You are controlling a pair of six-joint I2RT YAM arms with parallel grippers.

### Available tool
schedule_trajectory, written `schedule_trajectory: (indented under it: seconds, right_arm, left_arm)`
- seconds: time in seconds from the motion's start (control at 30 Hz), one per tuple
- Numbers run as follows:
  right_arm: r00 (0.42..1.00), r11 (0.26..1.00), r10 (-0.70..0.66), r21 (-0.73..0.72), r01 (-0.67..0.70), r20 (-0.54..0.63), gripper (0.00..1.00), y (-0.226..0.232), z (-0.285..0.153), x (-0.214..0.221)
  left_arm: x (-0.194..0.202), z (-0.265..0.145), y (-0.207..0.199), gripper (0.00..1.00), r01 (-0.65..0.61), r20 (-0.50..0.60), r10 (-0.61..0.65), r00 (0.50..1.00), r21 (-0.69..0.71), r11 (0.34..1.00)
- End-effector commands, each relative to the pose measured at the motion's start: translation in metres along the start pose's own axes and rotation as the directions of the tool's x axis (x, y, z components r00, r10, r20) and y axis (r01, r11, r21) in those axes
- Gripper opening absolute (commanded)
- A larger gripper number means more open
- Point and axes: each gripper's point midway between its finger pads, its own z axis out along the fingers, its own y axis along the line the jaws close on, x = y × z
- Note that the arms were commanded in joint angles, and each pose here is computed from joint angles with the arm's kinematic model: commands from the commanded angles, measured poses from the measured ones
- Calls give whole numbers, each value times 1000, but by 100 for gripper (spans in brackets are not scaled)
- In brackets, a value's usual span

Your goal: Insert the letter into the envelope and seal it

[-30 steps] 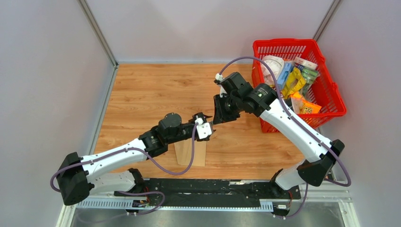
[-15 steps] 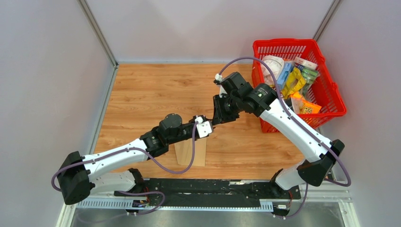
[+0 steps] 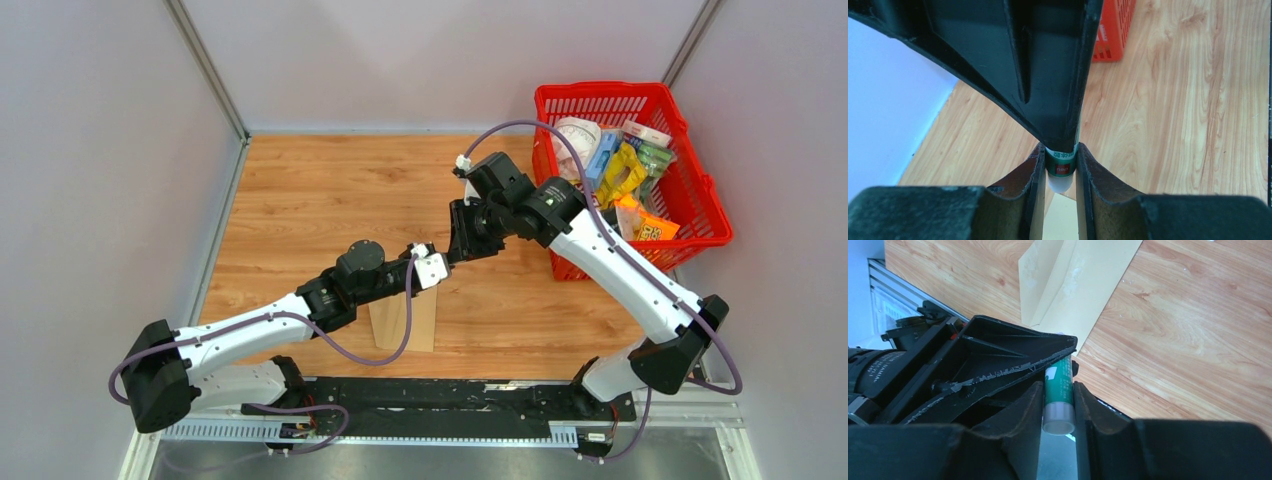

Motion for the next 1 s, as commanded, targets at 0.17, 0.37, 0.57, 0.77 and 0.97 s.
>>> schedule_trajectory:
  seconds: [0.17, 0.37, 0.57, 0.77, 0.97]
  right_arm:
    - [991, 999, 30, -29, -26, 130, 36, 13, -7, -17]
    - [987, 999, 34, 7, -36, 155, 35, 9, -1, -14]
    - [984, 998, 21, 62, -32, 176, 30, 2, 6, -14]
    - [979, 995, 11, 98, -32, 205, 2, -4, 3, -19]
    - [978, 997, 10, 77, -27, 210, 0, 2, -5, -22]
  left_arm:
    - [-33, -2, 12, 0, 55, 94, -51, 994, -41, 998]
    - [-38, -2, 21, 0, 75, 100, -66, 993, -82, 994]
    - [-44, 0, 19, 0, 95, 123, -87, 989, -67, 993]
    - [-40, 1, 12, 21, 112, 95, -108, 990, -32, 993]
    - [-22, 0, 8, 52, 99, 37, -98, 994, -30, 995]
